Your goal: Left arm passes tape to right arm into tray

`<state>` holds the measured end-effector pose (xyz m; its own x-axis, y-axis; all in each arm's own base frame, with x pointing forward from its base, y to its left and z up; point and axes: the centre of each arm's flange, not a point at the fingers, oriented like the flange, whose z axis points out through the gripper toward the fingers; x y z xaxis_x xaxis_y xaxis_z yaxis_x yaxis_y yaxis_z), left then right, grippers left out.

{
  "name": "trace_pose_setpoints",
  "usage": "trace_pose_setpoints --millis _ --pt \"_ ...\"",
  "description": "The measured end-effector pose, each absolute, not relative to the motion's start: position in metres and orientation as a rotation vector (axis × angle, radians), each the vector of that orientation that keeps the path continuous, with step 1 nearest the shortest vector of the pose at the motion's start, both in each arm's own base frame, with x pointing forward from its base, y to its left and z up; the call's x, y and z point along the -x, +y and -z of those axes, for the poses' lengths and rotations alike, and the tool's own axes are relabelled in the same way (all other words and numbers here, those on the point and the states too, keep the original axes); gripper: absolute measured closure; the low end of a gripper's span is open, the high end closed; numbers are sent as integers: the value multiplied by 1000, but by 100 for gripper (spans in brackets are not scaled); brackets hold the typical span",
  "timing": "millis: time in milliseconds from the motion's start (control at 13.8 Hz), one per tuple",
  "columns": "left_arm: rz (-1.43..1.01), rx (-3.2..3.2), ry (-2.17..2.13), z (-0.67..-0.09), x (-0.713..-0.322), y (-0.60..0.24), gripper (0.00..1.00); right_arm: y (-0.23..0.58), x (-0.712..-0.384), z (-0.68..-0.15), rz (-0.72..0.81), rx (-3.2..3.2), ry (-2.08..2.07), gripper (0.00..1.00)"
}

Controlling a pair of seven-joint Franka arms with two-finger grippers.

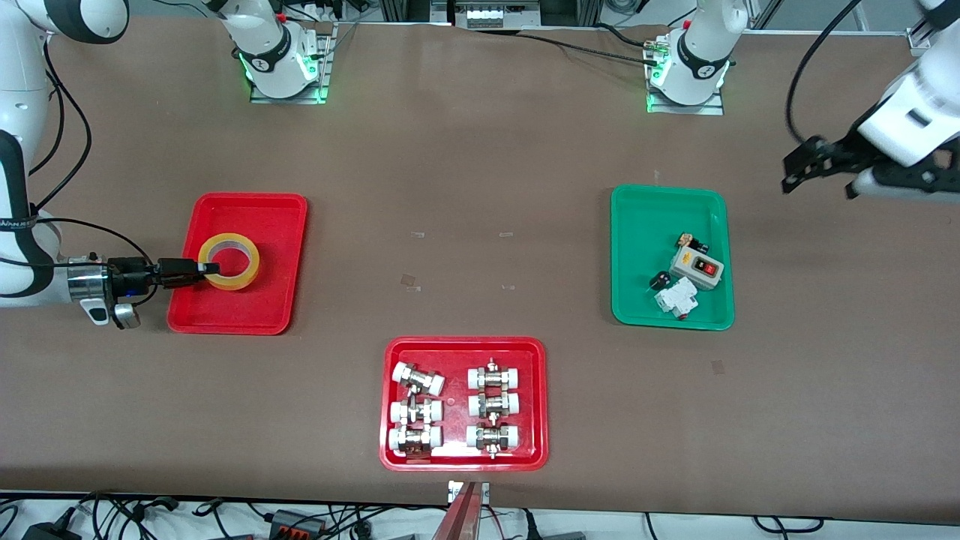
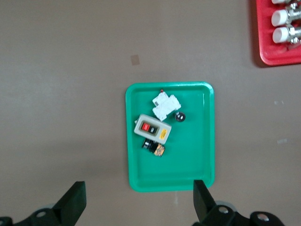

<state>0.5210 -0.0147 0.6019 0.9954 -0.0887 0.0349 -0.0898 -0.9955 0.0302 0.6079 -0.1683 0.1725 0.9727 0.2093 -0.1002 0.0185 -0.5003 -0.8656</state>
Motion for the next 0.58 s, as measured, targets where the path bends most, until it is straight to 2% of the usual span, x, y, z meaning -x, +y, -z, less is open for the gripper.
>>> trace_pose_setpoints --millis 289,578 --pt "-121 -3141 -174 -633 -510 -8 0 -165 -607 -166 -223 2073 -186 47" --pt "-256 -3137 -144 -650 -533 -2 0 -163 -607 -150 -187 2067 -235 47"
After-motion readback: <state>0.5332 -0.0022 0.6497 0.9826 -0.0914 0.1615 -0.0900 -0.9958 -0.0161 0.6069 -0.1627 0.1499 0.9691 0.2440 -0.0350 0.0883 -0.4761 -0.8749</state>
